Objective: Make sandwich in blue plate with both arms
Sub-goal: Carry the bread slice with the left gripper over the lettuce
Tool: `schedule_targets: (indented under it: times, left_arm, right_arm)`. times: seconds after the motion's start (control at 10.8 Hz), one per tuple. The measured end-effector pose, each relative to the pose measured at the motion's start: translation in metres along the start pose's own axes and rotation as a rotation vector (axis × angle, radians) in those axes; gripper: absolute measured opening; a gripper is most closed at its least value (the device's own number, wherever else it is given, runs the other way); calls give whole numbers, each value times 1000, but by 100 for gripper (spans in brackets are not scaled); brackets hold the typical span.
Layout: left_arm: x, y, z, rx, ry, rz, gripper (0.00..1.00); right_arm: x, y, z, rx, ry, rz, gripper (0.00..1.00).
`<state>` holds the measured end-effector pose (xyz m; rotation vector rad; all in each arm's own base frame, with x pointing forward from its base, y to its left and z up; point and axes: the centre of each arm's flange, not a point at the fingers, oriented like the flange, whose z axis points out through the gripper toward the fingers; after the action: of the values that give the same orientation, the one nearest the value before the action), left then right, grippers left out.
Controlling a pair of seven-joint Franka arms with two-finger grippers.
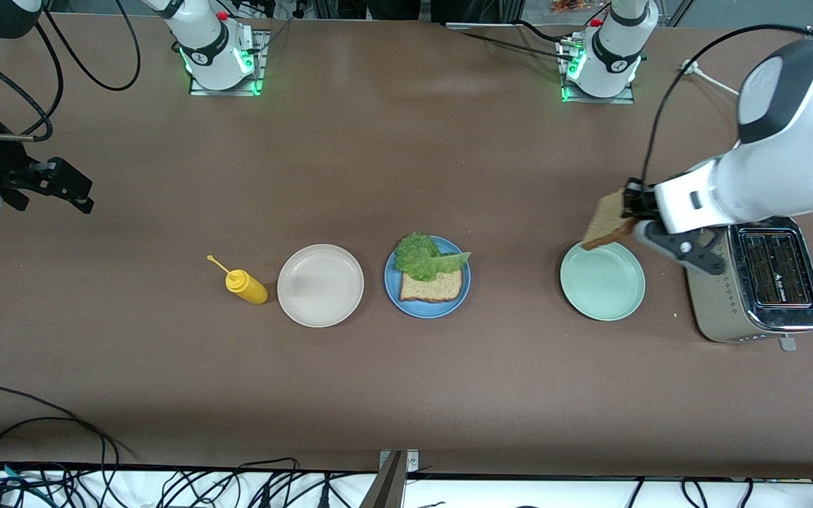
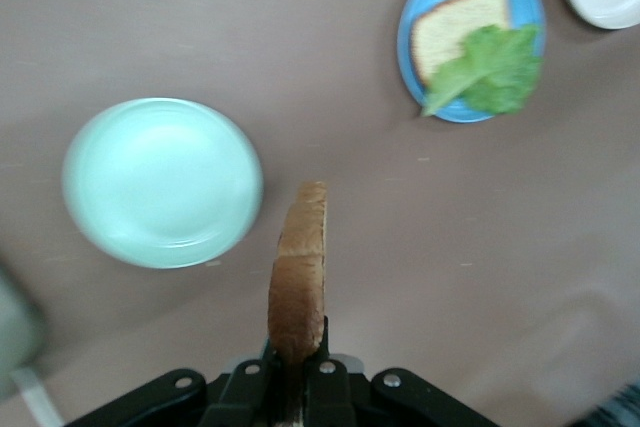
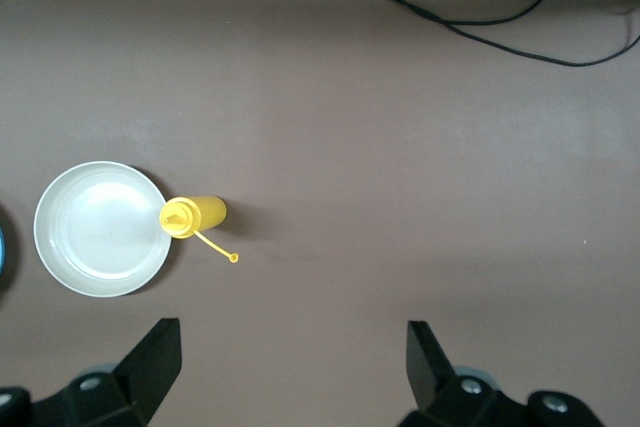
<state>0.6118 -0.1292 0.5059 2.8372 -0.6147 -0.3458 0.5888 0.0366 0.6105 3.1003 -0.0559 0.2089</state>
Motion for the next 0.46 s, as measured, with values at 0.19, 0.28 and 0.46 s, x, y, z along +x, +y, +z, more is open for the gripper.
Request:
schedule_targets:
  times: [0.19,0.28,0.46]
  left_arm:
    - [28,26,40,-115,-26,12,10]
    - [39,32,53,-176,-17,14,10]
    - [60,36,73,-334,25,-10,10]
  right_arm:
    - [0,0,0,0,-2,31,100]
    - [0,0,1,0,-2,33,100]
    - [1,3,1,-1,-3,39,100]
